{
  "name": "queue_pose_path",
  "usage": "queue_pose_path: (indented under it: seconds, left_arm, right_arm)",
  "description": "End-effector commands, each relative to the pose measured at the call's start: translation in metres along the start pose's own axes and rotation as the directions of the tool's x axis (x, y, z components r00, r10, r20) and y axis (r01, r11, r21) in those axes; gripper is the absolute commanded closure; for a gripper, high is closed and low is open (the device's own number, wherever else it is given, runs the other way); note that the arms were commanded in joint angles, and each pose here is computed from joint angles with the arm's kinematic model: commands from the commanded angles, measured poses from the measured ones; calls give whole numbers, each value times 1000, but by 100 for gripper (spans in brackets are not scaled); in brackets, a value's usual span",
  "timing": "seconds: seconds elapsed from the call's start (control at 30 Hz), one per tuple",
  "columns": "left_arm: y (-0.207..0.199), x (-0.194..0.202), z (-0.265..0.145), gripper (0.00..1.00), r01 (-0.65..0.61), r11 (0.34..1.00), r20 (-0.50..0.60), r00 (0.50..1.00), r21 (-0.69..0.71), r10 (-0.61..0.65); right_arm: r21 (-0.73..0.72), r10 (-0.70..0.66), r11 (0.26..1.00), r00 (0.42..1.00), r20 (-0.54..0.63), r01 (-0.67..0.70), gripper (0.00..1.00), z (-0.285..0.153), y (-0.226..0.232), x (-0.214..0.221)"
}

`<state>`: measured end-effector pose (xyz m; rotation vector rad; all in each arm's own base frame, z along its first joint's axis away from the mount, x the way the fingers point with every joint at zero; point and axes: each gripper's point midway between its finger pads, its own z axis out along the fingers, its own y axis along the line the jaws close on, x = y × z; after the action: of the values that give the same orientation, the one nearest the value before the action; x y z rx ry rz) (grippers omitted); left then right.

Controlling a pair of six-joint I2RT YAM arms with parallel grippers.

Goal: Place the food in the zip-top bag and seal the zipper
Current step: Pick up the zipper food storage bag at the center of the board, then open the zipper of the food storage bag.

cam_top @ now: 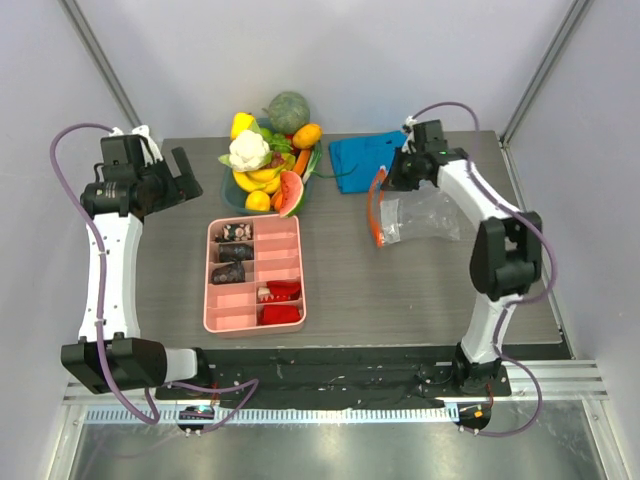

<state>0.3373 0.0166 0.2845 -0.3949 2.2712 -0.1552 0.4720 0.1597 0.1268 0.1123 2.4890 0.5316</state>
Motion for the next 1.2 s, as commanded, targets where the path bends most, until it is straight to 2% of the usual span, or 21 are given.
queue_pose_path:
  seconds: [0.0, 0.1, 0.13, 0.17, 0.23, 0.3, 0.33, 0.4, 0.5, 0.53, 0.6, 0.63, 0.67, 0.77, 0.93, 1.03, 1.07, 1.17]
  left_arm:
    - [-50, -18, -14, 0, -121, 952, 51, 992, 280, 112]
    - [-82, -6, -27, 0, -139, 870, 46, 990, 473, 133]
    - [-100, -12, -36, 0, -164, 810, 98, 986, 563, 132]
    - [-108, -11, -39, 0, -153, 792, 98, 988, 591, 118]
    - [-133, -4, -47, 0, -214, 751, 142, 977, 625, 160]
    - [-173, 21, -61, 0, -296, 666, 167, 953, 685, 252]
    - [-182, 23, -61, 1, -319, 662, 185, 946, 678, 267]
    - [-212, 45, -67, 6, -346, 600, 181, 930, 721, 319]
    - [-240, 63, -61, 12, -354, 573, 157, 918, 739, 363]
    - [-258, 79, -69, 13, -365, 535, 155, 905, 762, 397]
    - [-275, 91, -66, 16, -381, 529, 152, 892, 758, 425]
    - [-292, 112, -66, 16, -387, 498, 137, 874, 776, 467]
    - [-297, 111, -64, 17, -404, 512, 147, 871, 758, 469]
    - [-314, 131, -61, 20, -403, 488, 128, 855, 775, 502]
    - [-322, 127, -40, 30, -398, 557, 114, 873, 729, 475]
    - [-321, 133, -31, 51, -399, 565, 94, 866, 723, 492]
    - [-320, 137, -28, 71, -396, 570, 80, 863, 720, 499]
    - [-318, 148, -31, 100, -349, 573, 17, 864, 742, 504]
  right_arm:
    - [-300, -148, 937, 982, 120, 178, 99, -89, 43, -25]
    - [-429, -105, 891, 987, 123, 148, 99, -123, 60, -25]
    - [-442, -87, 887, 990, 115, 129, 99, -128, 62, -24]
    - [-467, -70, 877, 992, 105, 111, 99, -135, 68, -21]
    - [-490, 1, 871, 995, 96, 46, 99, -152, 77, -19]
    - [-504, 73, 863, 995, 70, -28, 99, -162, 83, -15]
    - [-506, 89, 862, 993, 78, -37, 99, -172, 87, -12]
    - [-506, 123, 859, 990, 62, -75, 99, -178, 94, -5]
    - [-517, 145, 851, 988, 58, -94, 99, -194, 107, 8]
    - [-525, 156, 844, 987, 45, -110, 99, -197, 115, 12]
    - [-541, 155, 834, 987, 49, -104, 99, -207, 124, 17]
    - [-545, 148, 832, 988, 40, -102, 99, -207, 129, 23]
    - [-549, 142, 830, 989, 44, -94, 99, -211, 132, 25]
    - [-545, 115, 834, 993, 33, -79, 99, -214, 135, 38]
    - [-517, 78, 854, 997, 4, -65, 99, -211, 131, 58]
    - [-487, 47, 872, 999, -6, -44, 99, -207, 123, 66]
    - [-462, 42, 886, 999, -5, -39, 99, -203, 118, 67]
    - [-308, -37, 950, 998, 45, 49, 99, -190, 87, 66]
